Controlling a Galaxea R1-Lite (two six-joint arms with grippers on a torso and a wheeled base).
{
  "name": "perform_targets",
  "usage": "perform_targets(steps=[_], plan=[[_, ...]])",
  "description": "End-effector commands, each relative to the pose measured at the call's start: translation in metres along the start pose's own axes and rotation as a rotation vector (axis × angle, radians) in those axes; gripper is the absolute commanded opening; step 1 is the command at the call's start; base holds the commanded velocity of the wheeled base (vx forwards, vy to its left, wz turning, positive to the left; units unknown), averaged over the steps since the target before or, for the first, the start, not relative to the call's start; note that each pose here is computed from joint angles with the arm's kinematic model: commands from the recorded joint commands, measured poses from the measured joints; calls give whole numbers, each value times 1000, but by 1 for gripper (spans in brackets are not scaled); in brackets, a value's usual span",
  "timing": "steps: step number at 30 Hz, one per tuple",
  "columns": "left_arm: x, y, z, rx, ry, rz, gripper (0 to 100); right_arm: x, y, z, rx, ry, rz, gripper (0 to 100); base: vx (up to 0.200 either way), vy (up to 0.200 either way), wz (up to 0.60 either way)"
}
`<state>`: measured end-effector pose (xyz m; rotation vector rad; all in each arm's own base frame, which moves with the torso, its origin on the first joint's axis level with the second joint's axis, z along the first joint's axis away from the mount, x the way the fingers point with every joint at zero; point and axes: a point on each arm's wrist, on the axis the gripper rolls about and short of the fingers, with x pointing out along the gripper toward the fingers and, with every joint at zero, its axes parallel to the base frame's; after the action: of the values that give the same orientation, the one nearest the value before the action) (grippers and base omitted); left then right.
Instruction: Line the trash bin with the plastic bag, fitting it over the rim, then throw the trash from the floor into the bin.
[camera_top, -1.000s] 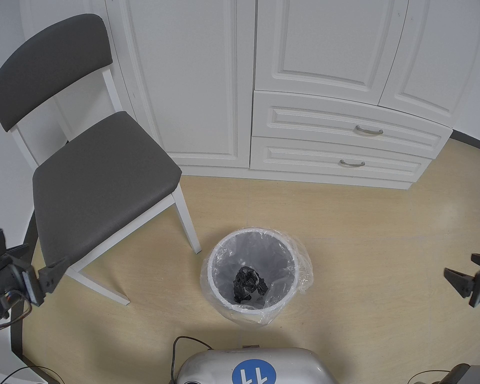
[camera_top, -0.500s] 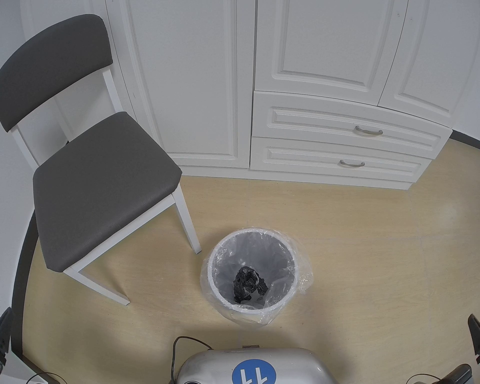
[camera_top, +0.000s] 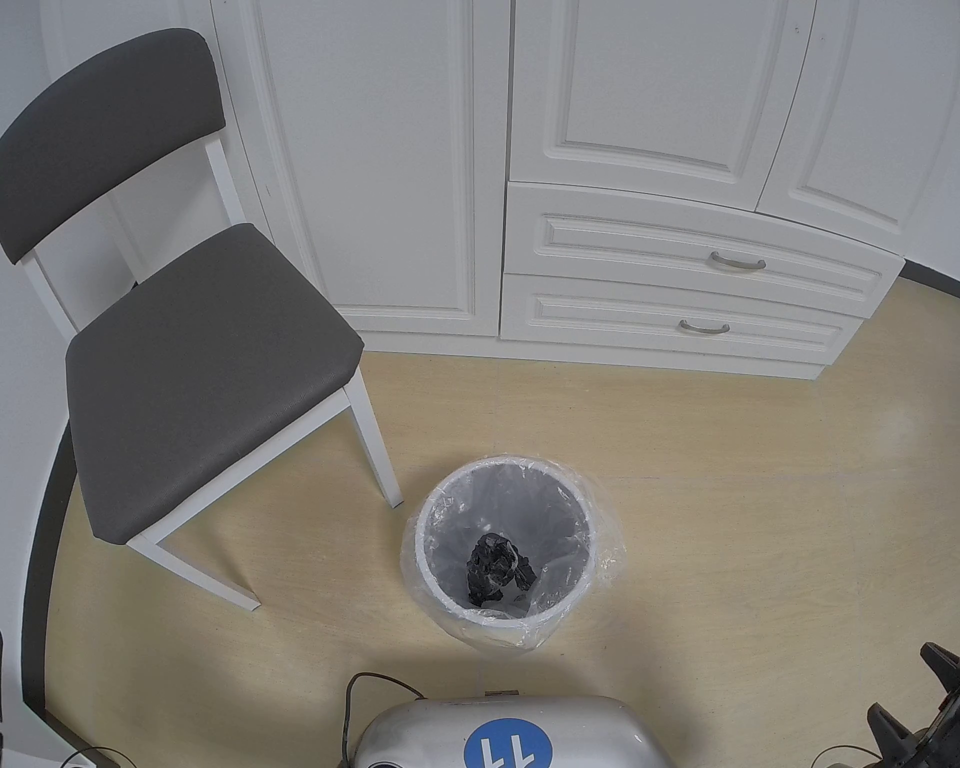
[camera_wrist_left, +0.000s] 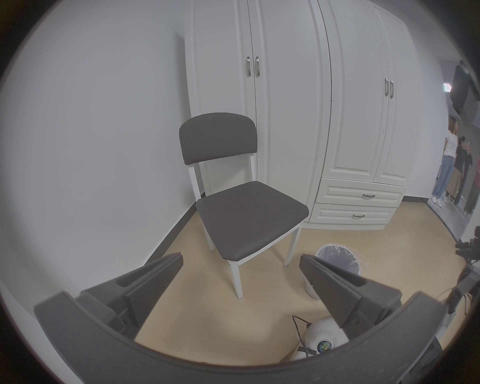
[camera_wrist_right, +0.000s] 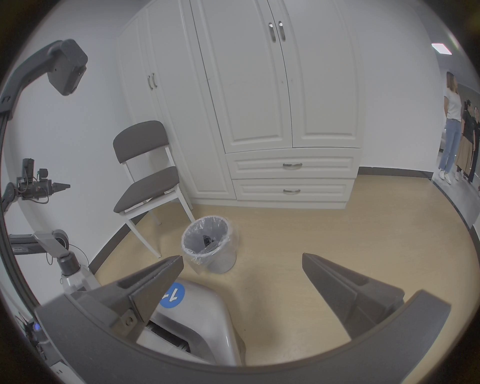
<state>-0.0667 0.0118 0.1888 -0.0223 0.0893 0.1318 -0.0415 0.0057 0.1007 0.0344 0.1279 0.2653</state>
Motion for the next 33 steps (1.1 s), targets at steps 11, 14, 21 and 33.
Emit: perform_targets(steps=[11, 14, 21, 33], plan=[[-10, -6, -45, -6, -49, 26, 100, 19, -7, -17, -46, -177, -57, 100, 0, 0, 0], [-5, -6, -51, -10, -30, 54, 100, 19, -8, -17, -37, -176, -87, 100, 0, 0, 0], [13, -8, -64, 3, -42, 66, 100, 19, -9, -18, -28, -176, -151, 100, 0, 0, 0], [40, -10, -83, -21, -169, 63, 100, 19, -9, -18, -113, -164, -165, 100, 0, 0, 0]])
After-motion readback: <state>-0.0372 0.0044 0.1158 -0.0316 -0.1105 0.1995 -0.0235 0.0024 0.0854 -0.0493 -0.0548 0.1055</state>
